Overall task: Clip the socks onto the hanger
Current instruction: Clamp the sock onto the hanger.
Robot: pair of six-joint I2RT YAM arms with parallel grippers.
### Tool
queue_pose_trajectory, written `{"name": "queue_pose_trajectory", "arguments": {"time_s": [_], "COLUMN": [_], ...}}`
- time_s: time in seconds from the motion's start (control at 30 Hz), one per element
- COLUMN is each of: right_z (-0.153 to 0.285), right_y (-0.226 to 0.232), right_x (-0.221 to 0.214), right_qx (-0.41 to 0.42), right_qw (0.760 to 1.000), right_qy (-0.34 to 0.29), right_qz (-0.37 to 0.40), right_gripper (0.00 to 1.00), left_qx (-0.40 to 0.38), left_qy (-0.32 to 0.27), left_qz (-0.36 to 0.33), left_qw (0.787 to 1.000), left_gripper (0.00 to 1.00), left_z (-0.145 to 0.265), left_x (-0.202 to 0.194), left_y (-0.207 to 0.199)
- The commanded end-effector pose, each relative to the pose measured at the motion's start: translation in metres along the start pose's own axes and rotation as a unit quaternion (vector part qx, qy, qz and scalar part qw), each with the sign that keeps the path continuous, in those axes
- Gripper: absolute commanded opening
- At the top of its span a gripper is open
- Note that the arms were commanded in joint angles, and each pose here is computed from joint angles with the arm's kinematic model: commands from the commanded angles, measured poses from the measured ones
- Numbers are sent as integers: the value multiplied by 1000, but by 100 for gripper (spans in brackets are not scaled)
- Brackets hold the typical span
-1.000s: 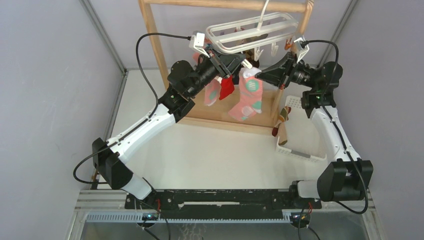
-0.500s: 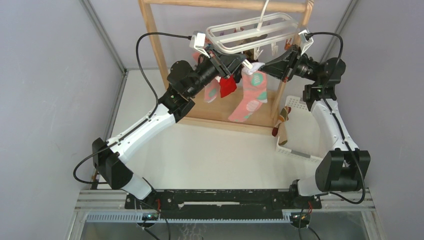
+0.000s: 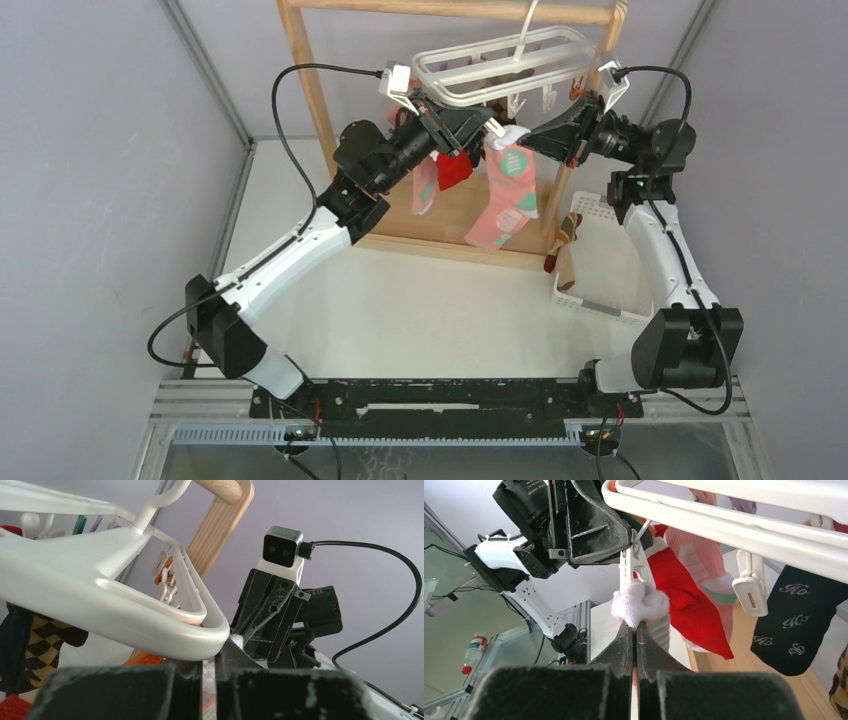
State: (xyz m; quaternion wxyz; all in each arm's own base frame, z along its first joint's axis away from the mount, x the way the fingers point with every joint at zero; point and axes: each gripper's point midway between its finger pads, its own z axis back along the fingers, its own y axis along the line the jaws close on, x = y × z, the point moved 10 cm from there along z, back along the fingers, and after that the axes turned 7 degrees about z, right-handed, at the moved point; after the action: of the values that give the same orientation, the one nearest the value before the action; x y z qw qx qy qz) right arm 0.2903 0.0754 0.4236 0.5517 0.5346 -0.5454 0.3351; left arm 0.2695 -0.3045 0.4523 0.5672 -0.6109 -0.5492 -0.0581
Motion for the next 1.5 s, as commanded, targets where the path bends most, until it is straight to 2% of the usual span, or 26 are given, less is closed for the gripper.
{"name": "queue_pose_trajectory", "arguments": {"time_s": [0.0,0.73,0.8,0.93,1.03,1.17,1.33,1.37,1.47], "right_z": [-8,-26,-26,-26,-27,-28,-28,-28,-27], "right_y": [13,11,11,11,11,12,10,10,6], "right_x": [23,28,28,26,27,27,27,26,22], "right_qx": [10,20,20,17,19,20,16,14,-3], "right_qw": [999,998,998,998,998,998,998,998,999], "right_qy": [-19,-22,-21,-17,-18,-18,-19,-18,-14], "right_qz": [45,51,49,51,53,53,51,50,48], "right_gripper": [0,0,0,0,0,0,0,3,39], "left_qx": [-67,-74,-72,-66,-64,-64,-57,-54,-29], "left_qy": [45,54,51,48,46,45,42,39,24], "left_qz": [34,45,45,46,46,45,44,43,33], "left_qw": [996,995,995,996,996,996,997,997,999], "left_gripper": [0,1,6,29,42,51,74,78,91], "left_z": [0,-3,-2,-2,-2,-1,0,0,4], "left_x": [-7,-9,-8,-7,-7,-6,-5,-5,-3], "left_y": [-19,-19,-19,-19,-18,-18,-17,-16,-11]}}
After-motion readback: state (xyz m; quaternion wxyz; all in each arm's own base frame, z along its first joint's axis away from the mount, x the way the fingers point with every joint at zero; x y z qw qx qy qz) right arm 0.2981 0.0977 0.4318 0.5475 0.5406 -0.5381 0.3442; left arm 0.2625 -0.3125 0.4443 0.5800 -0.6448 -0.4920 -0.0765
